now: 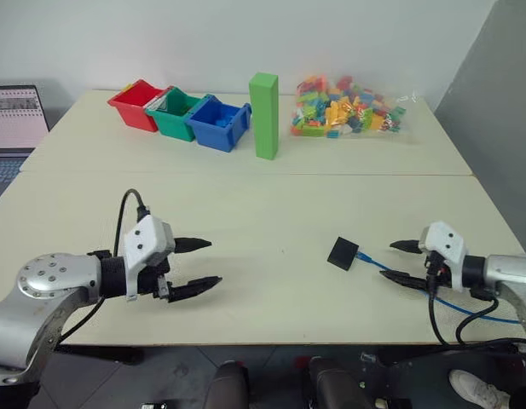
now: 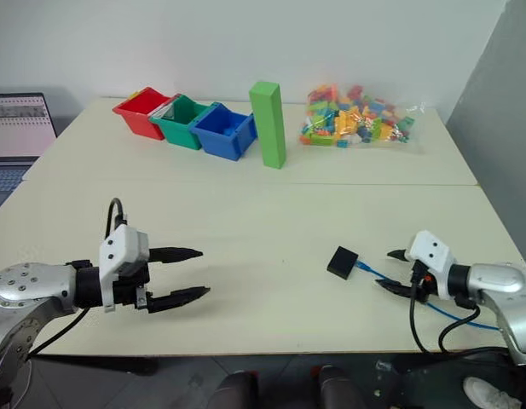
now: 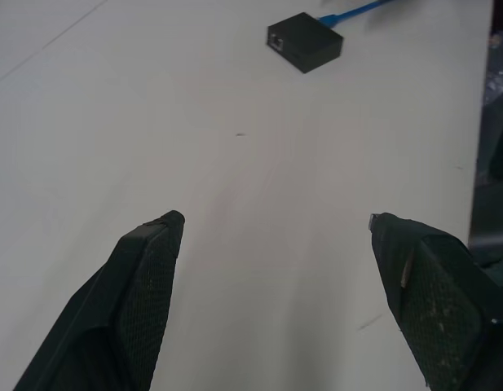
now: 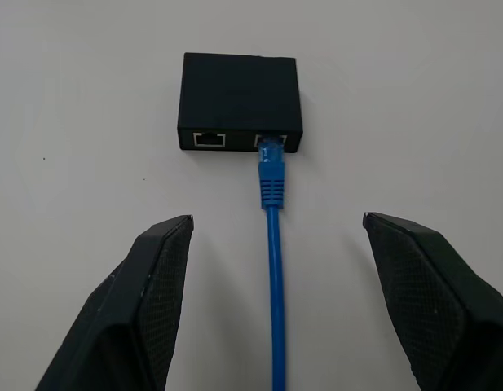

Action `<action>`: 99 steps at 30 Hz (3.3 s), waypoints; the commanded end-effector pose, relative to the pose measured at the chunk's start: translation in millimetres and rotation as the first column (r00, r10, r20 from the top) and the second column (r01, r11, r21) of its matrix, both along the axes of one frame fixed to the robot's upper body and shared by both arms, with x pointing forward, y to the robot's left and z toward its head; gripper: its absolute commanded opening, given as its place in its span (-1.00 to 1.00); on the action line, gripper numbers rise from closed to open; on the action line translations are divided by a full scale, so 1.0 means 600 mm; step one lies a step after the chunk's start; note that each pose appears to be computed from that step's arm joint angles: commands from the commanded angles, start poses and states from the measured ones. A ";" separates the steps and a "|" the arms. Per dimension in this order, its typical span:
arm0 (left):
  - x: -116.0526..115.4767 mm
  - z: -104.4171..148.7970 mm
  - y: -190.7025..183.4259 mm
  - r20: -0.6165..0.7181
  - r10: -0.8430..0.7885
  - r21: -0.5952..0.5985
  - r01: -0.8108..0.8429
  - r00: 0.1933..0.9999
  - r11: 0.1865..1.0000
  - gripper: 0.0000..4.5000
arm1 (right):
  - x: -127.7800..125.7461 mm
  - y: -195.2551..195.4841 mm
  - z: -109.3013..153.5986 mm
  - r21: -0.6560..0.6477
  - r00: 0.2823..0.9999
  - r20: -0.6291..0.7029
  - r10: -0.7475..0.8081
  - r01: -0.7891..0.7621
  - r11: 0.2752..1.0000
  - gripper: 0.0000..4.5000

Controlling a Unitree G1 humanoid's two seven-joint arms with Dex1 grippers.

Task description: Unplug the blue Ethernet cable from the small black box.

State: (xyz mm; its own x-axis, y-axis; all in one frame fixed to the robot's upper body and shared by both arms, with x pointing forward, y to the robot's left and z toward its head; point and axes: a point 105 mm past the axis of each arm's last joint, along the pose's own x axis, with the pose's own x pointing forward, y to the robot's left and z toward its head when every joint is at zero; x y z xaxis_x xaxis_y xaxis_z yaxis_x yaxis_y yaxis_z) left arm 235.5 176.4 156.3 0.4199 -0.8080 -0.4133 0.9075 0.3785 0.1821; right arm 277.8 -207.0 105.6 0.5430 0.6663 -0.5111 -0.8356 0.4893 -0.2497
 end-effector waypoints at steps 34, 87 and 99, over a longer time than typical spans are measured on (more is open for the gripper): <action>0.033 0.009 -0.065 -0.297 -0.105 -0.438 -0.038 0.949 0.898 0.73 | 0.046 0.195 0.107 -0.200 0.778 0.422 0.466 -0.421 0.885 -0.92; 0.030 0.015 -0.084 -0.441 -0.203 -0.521 -0.065 0.874 0.851 -0.64 | -0.029 0.273 0.177 -0.188 0.587 0.488 0.646 -0.652 0.734 0.11; 0.017 0.031 -0.077 -0.310 -0.298 -0.493 0.115 0.903 0.862 -0.64 | -0.017 0.272 0.163 0.526 0.874 0.016 0.485 -0.420 0.739 0.11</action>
